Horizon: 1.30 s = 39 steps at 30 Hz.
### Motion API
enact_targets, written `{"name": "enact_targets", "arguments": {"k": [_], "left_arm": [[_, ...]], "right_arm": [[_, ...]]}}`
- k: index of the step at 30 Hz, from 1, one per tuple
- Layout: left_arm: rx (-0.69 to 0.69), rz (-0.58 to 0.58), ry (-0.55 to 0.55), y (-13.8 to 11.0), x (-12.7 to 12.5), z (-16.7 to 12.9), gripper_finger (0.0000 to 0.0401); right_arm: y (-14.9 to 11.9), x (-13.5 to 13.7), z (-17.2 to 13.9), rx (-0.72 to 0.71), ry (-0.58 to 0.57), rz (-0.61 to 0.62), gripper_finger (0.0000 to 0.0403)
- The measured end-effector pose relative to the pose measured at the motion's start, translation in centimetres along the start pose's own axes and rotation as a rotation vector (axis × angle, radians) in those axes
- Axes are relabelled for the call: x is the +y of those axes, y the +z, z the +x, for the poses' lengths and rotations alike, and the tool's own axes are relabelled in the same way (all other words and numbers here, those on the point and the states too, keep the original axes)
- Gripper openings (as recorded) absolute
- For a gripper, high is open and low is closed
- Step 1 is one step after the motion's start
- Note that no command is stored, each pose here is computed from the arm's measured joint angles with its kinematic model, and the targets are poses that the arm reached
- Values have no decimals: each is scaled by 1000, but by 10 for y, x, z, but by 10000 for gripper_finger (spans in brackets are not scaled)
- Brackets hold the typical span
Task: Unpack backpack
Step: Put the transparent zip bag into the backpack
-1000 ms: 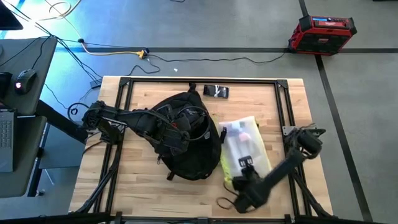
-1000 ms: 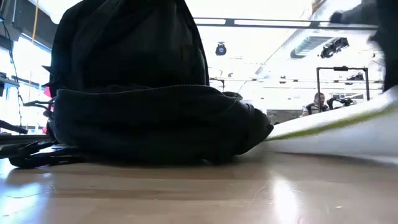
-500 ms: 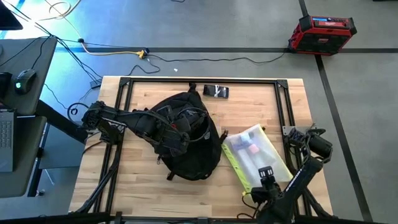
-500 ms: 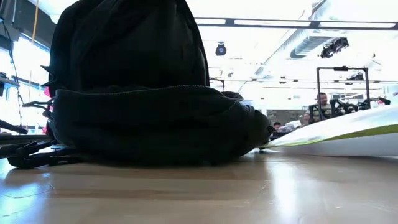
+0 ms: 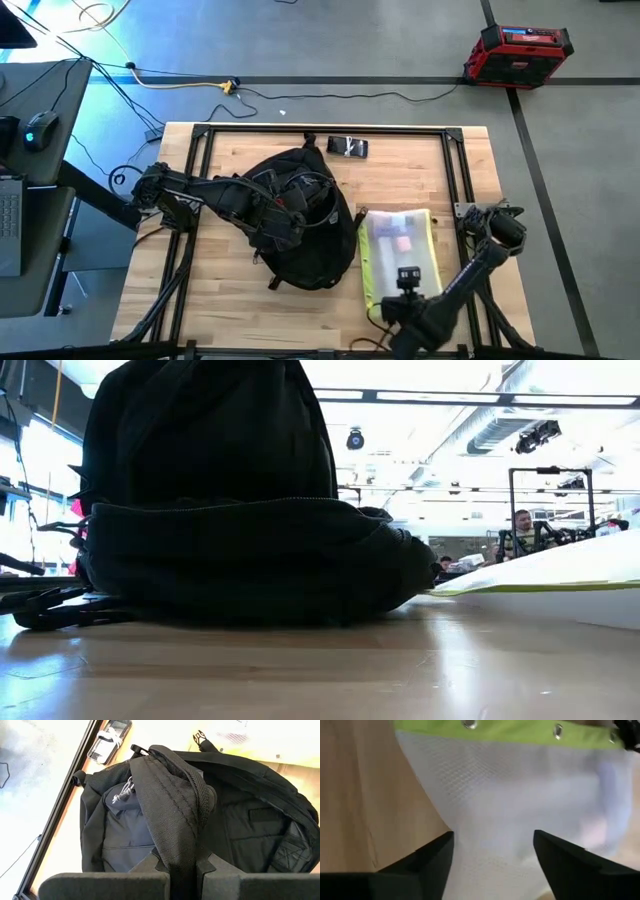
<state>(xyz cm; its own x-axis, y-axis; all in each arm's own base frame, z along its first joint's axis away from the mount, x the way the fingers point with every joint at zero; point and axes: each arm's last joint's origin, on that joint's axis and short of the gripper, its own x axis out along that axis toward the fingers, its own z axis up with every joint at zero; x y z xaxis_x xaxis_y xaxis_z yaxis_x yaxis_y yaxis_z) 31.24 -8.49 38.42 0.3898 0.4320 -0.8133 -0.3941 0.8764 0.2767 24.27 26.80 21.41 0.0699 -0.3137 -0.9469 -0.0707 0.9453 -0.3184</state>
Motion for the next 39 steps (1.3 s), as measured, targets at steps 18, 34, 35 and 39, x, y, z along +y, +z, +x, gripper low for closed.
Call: {"name": "enact_targets", "arguments": {"k": [18,34,35,39], "left_arm": [[-1,2,1,0,0,0,0],[-1,10,1,0,-1,0,0],[-1,10,1,0,0,0,0],[-1,10,1,0,0,0,0]], "right_arm": [[74,-46,75,-228,169,427,286],[-5,-51,68,282,-305,322,286],[-4,-47,68,219,-298,339,286],[11,-38,73,40,-215,450,286]]}}
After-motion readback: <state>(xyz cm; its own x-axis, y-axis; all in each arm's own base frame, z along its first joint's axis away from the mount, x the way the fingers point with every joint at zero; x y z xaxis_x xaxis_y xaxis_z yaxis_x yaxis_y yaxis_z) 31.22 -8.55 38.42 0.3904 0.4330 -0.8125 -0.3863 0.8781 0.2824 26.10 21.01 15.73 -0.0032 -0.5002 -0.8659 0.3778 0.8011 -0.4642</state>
